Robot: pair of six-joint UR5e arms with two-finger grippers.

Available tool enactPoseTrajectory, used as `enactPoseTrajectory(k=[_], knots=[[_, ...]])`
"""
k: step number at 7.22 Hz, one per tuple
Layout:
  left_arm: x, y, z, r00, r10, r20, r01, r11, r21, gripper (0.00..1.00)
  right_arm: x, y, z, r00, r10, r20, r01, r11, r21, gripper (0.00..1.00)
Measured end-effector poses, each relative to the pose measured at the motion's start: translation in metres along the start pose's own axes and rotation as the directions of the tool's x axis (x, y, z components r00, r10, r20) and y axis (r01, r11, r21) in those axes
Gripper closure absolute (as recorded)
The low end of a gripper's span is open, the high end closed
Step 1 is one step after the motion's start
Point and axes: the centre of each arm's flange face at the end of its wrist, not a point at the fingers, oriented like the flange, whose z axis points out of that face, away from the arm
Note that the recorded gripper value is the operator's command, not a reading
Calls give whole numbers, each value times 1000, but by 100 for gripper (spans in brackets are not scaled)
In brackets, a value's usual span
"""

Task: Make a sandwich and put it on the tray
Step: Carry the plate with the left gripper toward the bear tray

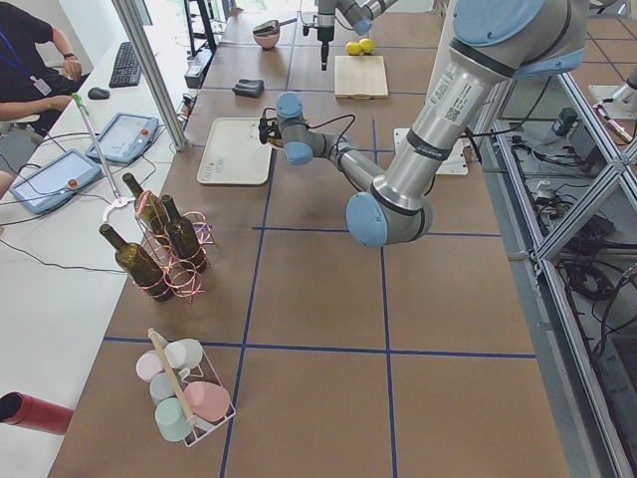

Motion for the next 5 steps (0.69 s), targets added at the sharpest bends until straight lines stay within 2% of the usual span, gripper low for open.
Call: enactPoseTrajectory(k=[2,5], knots=[[-6,-40,19,1000,-13,7,13,999,31,100,-1,1,0,1000,1,6,-1,1000,-10,0],[-3,-80,42,1000,-30,4,30,998,64,100,-1,2,0,1000,5,9,-5,1000,-17,0]])
